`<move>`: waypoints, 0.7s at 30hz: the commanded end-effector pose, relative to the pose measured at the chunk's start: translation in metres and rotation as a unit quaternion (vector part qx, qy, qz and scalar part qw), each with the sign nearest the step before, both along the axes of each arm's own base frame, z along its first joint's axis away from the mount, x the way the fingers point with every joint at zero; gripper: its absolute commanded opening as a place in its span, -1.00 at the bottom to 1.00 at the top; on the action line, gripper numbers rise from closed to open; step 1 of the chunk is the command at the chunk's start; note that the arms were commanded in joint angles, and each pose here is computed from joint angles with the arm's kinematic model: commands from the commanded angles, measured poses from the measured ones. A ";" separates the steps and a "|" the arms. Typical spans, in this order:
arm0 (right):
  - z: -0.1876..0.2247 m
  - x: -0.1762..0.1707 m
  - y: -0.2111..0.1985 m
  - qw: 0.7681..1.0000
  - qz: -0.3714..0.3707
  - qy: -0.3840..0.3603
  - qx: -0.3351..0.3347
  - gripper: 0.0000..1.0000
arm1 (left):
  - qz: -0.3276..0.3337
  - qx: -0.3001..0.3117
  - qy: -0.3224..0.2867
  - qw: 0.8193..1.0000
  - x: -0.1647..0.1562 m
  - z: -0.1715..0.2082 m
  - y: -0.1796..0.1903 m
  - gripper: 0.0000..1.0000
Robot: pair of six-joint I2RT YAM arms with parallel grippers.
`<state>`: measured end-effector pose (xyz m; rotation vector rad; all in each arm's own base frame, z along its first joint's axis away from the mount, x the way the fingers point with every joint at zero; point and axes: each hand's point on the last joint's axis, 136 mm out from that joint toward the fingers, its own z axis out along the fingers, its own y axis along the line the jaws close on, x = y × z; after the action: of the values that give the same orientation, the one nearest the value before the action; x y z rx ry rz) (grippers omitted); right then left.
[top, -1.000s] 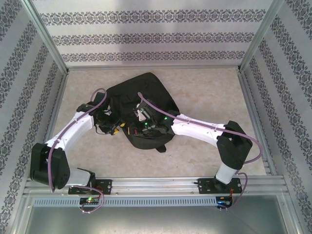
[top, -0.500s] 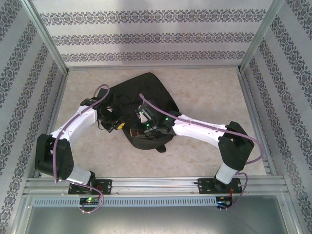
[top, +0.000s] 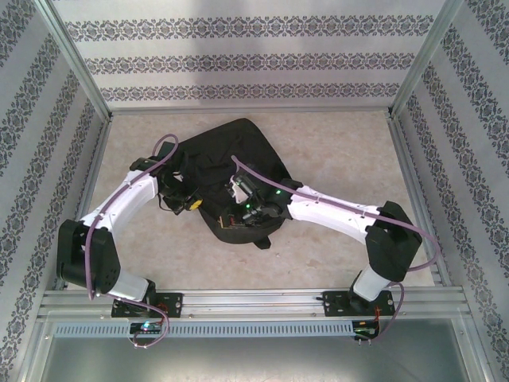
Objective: Pack books, pencil case, and school supplies into a backpack
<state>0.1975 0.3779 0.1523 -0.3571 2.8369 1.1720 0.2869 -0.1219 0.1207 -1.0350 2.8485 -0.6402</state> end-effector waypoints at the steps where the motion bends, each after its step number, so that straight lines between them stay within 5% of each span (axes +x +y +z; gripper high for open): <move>1: 0.010 -0.012 -0.020 1.000 0.016 0.013 0.003 -1.00 | 0.004 0.023 -0.018 1.000 0.001 0.007 0.014 -1.00; 21: 0.012 -0.033 -0.060 0.995 0.084 0.010 -0.046 -1.00 | 0.007 0.048 -0.030 0.998 0.002 0.014 0.031 -1.00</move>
<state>0.1755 0.3339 0.1509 -0.5525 2.9152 1.0924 0.2860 -0.1131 0.1247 -1.0032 2.8388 -0.6182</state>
